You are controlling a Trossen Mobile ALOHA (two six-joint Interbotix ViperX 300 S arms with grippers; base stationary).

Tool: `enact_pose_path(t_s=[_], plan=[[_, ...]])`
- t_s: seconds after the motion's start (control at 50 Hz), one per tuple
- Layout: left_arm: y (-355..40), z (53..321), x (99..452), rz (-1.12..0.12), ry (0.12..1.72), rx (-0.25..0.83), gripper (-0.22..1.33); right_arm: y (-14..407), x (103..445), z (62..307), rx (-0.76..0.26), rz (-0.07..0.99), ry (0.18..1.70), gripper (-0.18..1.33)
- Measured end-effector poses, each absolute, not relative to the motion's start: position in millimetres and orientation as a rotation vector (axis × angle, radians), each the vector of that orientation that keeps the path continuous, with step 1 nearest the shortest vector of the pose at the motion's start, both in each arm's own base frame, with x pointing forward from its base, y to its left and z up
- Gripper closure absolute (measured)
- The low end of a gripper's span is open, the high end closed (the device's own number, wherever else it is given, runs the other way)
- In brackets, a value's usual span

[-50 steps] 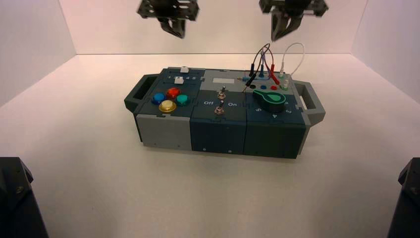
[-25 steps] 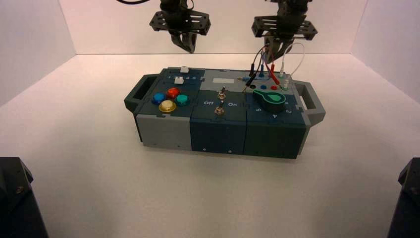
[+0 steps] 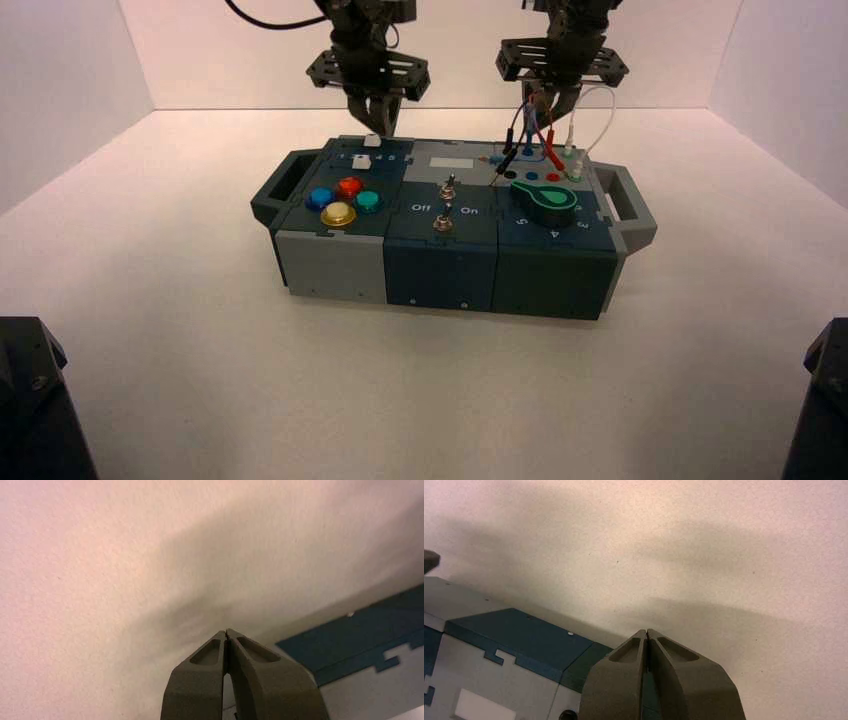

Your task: Move the box closer.

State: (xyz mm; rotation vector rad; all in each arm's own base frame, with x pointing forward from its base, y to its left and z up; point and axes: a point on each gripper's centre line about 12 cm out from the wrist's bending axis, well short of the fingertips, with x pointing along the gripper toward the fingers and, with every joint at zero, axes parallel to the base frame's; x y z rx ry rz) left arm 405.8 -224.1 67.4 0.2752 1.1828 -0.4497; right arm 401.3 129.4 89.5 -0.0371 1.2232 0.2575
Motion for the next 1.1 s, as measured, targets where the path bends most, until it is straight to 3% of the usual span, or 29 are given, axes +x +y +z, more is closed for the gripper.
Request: enact_pose_path(t_s=[0.52,1.1], plan=[[-218,61,396,-0.461,1.267,0.325,1.28,150,392,79,-0.06,0.298,1.272,1.29],[-212,58,359,-0.485,1.32,0.368,1.28,176,372,74,-0.101,0.356,1.32,1.29]])
